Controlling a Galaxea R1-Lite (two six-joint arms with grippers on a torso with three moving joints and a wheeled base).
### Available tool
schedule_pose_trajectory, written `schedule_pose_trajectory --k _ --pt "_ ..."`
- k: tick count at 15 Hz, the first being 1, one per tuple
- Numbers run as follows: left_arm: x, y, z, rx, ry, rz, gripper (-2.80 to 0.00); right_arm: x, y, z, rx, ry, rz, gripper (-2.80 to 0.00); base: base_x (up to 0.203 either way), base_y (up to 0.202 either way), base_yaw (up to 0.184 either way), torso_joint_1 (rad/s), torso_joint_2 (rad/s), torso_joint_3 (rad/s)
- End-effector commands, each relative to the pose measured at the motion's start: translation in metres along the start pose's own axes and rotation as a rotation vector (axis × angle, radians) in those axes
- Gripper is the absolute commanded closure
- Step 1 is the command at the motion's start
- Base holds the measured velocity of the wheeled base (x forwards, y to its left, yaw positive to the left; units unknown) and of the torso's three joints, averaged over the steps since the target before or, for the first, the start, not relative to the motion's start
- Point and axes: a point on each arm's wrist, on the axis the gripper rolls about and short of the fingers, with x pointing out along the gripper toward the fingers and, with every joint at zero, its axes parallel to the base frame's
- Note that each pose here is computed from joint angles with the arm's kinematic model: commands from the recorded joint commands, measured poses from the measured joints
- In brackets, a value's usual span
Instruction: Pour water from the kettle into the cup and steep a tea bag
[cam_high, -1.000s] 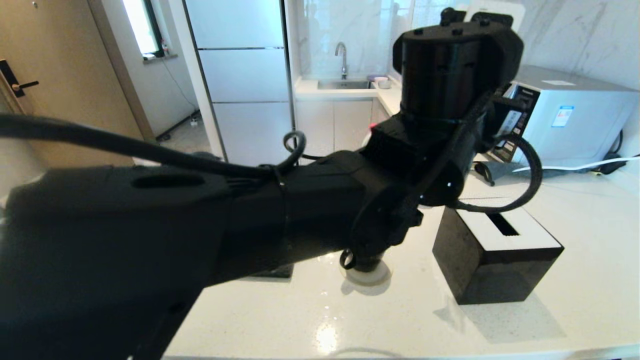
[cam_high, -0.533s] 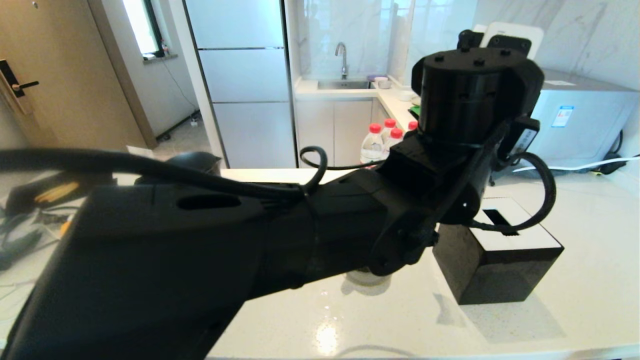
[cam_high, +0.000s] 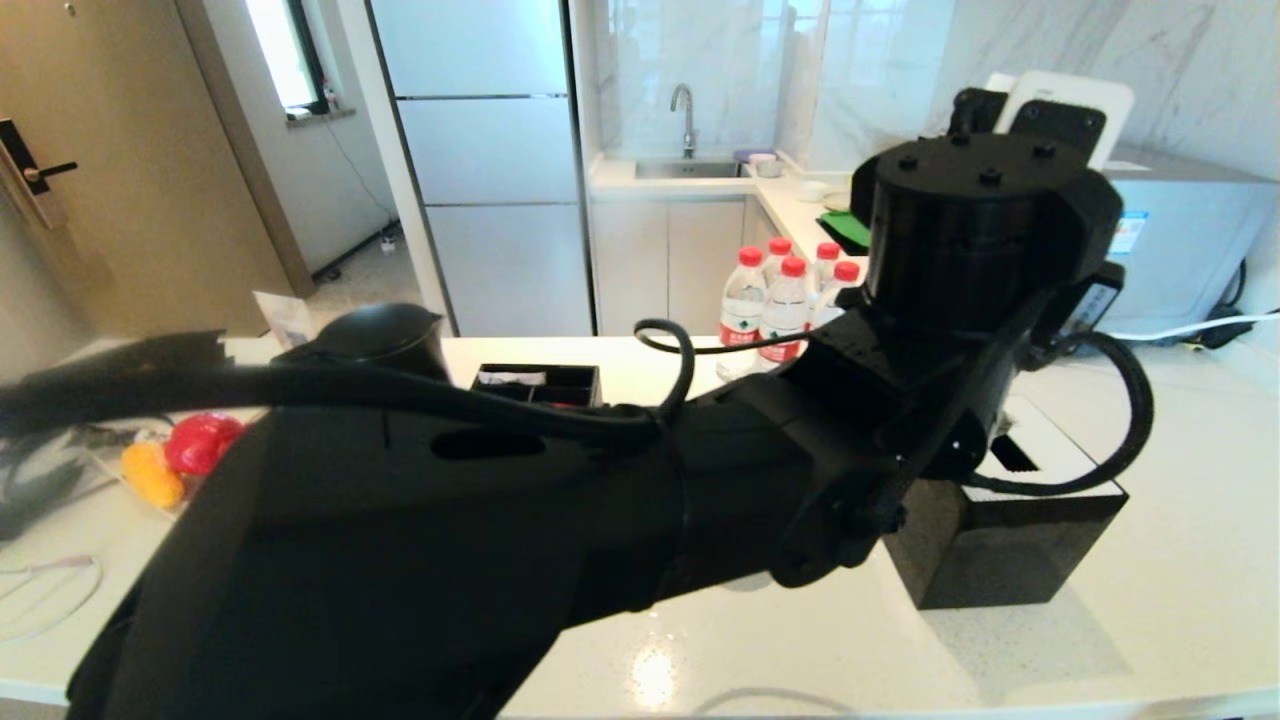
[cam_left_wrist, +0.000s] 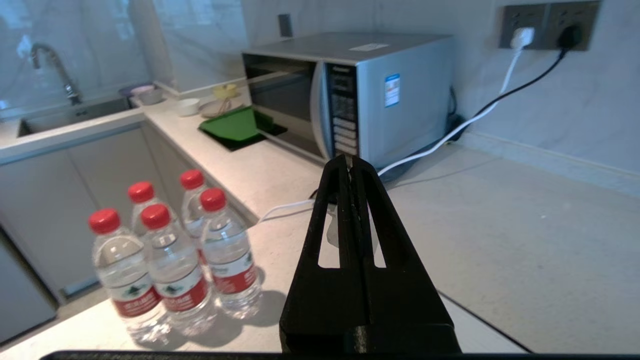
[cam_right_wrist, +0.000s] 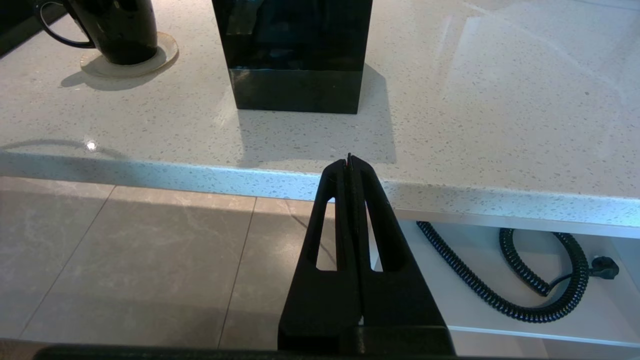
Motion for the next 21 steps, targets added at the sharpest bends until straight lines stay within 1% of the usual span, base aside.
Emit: schedule_pose_trajectory --k 1,5,8,10,15,21 --pt "0.0 -0.006 -0.007 0.001 0.005 -0.012 0.0 0.0 0.0 0.0 -0.001 0.002 0.001 0.0 0.0 0.0 0.0 0.0 0.0 0.0" --pt "-0.001 -0.017 -0.013 -0.004 -0.004 -0.032 0.0 0.0 0.0 0.0 -0.001 0.002 0.001 0.0 0.0 0.0 0.0 0.0 0.0 0.0" --pt "-0.001 -0.023 -0.019 -0.003 -0.004 -0.082 0.0 0.0 0.0 0.0 -0.001 0.002 0.001 0.0 0.0 0.0 0.0 0.0 0.0 0.0" --pt "0.0 -0.026 -0.025 0.0 0.0 -0.101 0.0 0.0 0.0 0.0 -0.001 0.002 0.001 0.0 0.0 0.0 0.0 0.0 0.0 0.0" --pt "0.002 -0.035 -0.044 0.0 0.003 -0.117 0.0 0.0 0.0 0.0 -0.001 0.002 0.001 0.0 0.0 0.0 0.0 0.0 0.0 0.0" --pt "0.004 -0.034 -0.051 0.006 0.012 -0.133 0.0 0.0 0.0 0.0 -0.001 0.002 0.001 0.0 0.0 0.0 0.0 0.0 0.0 0.0"
